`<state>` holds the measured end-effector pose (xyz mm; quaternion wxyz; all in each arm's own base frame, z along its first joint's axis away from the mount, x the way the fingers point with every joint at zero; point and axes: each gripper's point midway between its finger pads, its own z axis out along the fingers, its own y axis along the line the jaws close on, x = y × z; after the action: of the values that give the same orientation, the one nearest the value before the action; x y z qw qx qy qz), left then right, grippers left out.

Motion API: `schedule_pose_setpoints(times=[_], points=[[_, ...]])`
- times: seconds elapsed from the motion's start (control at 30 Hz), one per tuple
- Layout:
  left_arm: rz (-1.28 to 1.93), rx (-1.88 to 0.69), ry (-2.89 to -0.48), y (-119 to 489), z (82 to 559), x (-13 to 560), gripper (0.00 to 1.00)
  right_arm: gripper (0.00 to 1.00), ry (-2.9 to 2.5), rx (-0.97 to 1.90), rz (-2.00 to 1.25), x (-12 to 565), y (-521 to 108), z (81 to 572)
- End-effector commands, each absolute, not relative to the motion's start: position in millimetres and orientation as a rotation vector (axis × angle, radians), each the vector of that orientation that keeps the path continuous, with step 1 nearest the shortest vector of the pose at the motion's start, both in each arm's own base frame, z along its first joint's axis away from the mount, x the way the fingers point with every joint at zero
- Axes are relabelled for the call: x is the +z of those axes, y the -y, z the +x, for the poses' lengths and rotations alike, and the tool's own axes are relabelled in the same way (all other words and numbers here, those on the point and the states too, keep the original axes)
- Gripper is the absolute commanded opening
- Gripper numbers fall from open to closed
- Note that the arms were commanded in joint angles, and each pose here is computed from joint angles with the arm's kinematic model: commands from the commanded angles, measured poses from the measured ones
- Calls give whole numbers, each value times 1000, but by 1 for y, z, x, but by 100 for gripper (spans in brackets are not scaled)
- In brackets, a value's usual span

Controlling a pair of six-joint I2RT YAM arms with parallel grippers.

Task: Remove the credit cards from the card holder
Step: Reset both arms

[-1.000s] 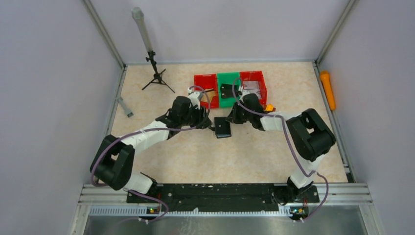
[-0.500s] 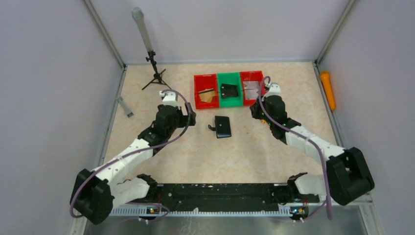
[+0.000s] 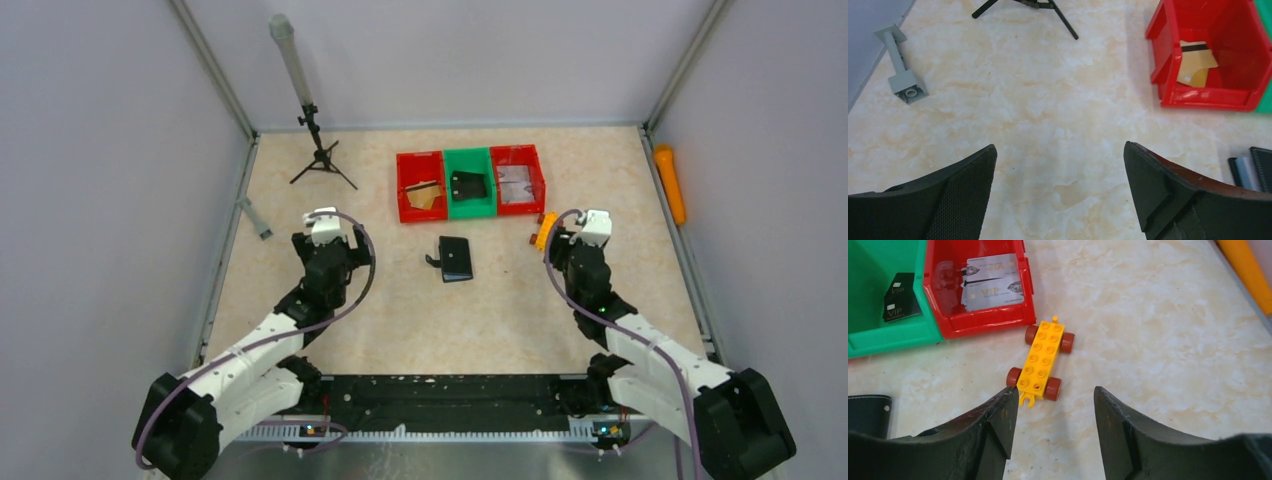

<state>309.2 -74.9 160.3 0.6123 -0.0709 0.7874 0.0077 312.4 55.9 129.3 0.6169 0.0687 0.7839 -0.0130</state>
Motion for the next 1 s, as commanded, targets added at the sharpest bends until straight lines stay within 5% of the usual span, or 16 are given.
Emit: schedule_pose_setpoints(times=[0.0,0.1,0.87,0.97], points=[[-165,76,-1656,61,314,175,99,60,-1625,-93,181,169,-39,316],[-202,144,-1600,46,310,171,99,67,-1612,-145,145,162,-32,315],[-245,319,-1633,-30,375,128,97,66,-1503,-239,202,124,22,337],[-251,331,-1587,-37,372,124,99,75,-1509,-205,207,119,25,343]])
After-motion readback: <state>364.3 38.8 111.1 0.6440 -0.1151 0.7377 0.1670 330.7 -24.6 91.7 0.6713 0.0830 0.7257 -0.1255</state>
